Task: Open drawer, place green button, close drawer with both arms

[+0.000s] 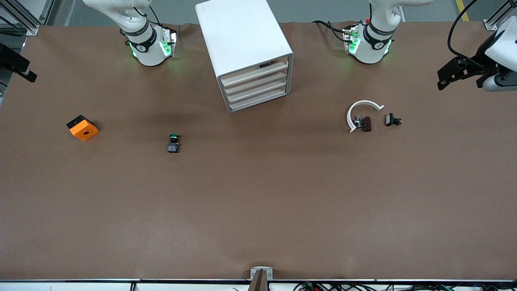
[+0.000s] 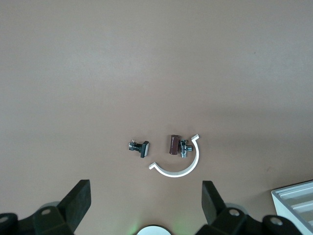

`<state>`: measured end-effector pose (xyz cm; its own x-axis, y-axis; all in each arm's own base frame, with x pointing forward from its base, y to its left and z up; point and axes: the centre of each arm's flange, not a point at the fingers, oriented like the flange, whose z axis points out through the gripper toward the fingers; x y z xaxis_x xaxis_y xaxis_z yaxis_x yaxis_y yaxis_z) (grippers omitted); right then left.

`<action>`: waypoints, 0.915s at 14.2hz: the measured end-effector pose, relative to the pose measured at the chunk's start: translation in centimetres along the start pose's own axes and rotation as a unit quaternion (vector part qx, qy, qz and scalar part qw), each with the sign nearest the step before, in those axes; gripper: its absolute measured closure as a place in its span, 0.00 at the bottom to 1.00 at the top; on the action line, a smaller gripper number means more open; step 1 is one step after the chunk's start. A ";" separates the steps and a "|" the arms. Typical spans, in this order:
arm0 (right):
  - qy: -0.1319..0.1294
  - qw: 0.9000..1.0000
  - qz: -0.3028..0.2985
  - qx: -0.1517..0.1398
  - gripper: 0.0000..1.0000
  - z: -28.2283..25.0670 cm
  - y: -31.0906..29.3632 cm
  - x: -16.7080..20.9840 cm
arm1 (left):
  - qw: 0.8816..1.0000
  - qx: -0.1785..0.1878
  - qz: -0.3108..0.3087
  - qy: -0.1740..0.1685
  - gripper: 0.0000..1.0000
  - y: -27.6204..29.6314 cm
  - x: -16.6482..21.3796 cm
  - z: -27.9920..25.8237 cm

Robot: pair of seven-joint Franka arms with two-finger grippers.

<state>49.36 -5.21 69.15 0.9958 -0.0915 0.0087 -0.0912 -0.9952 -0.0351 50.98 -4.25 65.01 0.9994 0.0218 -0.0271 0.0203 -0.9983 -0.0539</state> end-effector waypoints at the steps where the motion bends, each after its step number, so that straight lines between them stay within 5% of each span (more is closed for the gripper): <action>1: 0.001 1.000 0.000 0.000 0.00 -0.1 0.0 0.0 | 1.000 0.000 0.000 -0.001 0.00 0.0 0.1 0.1; 7: 0.002 1.000 0.000 0.000 0.00 -0.2 0.0 0.0 | 1.000 0.000 0.000 -0.004 0.00 0.1 1.3 0.6; 13: -0.003 1.000 0.003 -0.001 0.00 0.4 0.0 0.8 | 0.998 0.004 0.006 -0.056 0.00 1.3 6.3 8.1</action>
<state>50.16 -5.31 68.72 0.9953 -0.0966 0.0022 -0.0965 -0.9948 -0.0333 57.04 -4.99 56.69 0.9900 0.0166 -0.1400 0.0081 -0.9981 -0.0615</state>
